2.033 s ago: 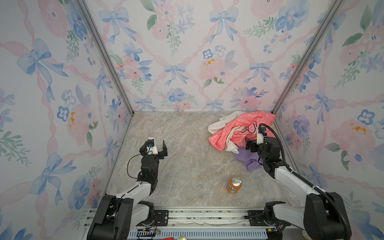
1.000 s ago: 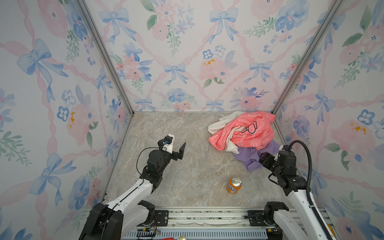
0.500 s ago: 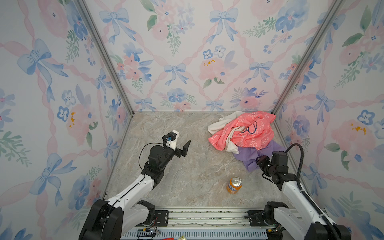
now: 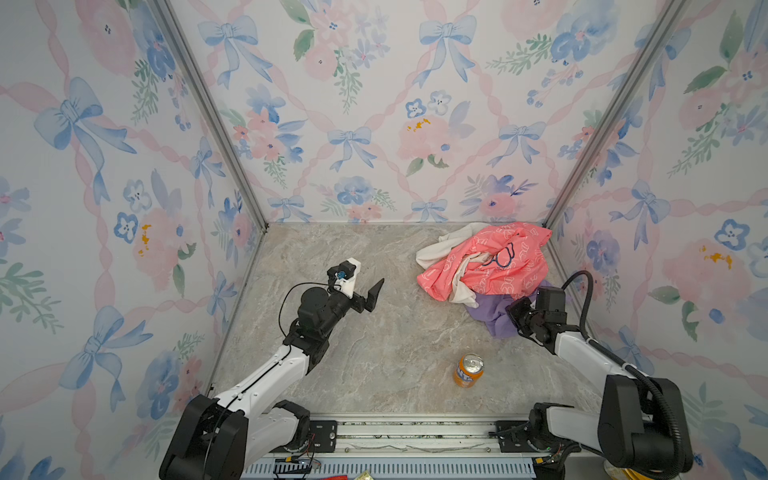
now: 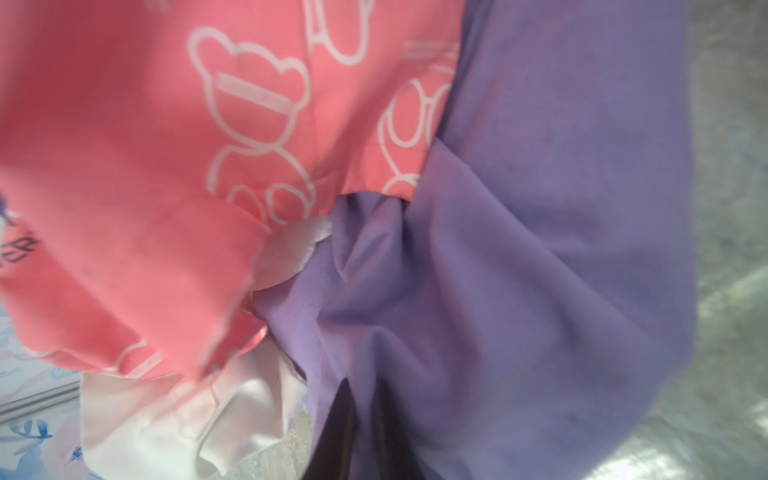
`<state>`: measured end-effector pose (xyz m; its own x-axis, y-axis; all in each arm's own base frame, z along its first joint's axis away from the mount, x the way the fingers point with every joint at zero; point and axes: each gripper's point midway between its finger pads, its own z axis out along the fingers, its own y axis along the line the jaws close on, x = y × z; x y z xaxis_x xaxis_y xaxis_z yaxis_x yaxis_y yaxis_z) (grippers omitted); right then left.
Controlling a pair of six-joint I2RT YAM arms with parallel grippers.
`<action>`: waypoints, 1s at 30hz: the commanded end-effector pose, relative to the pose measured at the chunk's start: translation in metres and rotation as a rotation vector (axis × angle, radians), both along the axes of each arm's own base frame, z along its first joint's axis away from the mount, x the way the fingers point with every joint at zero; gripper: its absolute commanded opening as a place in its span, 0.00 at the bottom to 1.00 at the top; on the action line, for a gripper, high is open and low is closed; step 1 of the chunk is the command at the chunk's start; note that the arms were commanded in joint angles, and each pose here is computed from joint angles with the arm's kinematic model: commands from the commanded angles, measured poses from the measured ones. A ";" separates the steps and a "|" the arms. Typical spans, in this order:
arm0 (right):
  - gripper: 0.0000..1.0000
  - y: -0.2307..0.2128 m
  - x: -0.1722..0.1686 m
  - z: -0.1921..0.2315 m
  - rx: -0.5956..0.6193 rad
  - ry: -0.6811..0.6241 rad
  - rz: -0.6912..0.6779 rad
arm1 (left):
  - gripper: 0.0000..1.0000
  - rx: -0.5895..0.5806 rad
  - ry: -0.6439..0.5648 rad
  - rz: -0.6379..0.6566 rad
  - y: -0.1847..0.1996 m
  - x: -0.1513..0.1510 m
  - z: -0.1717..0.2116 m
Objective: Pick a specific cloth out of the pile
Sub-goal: 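Grasp the purple cloth with the right gripper while the left arm reaches forward, then lift the purple cloth with the right gripper toward the open left gripper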
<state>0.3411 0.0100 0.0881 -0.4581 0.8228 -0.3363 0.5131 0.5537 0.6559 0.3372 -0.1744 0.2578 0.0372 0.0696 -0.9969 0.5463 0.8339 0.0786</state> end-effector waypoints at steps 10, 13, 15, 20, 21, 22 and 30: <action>0.00 0.013 0.038 0.146 -0.097 -0.295 0.022 | 0.98 0.000 -0.118 -0.128 -0.027 0.004 0.055; 0.00 0.021 0.046 0.181 -0.115 -0.376 0.046 | 0.98 -0.011 -0.159 -0.168 -0.035 0.007 0.077; 0.00 0.027 0.051 0.206 -0.131 -0.438 0.064 | 0.98 -0.016 -0.178 -0.201 -0.042 0.008 0.088; 0.00 0.033 0.057 0.267 -0.165 -0.587 0.081 | 0.98 -0.028 -0.226 -0.251 -0.054 0.010 0.114; 0.00 0.033 0.058 0.278 -0.172 -0.616 0.083 | 0.98 -0.030 -0.236 -0.261 -0.057 0.009 0.119; 0.00 0.033 0.057 0.289 -0.178 -0.643 0.081 | 0.97 -0.032 -0.243 -0.269 -0.059 0.008 0.123; 0.00 0.037 0.053 0.371 -0.254 -0.847 0.113 | 0.93 -0.062 -0.282 -0.349 -0.079 -0.001 0.149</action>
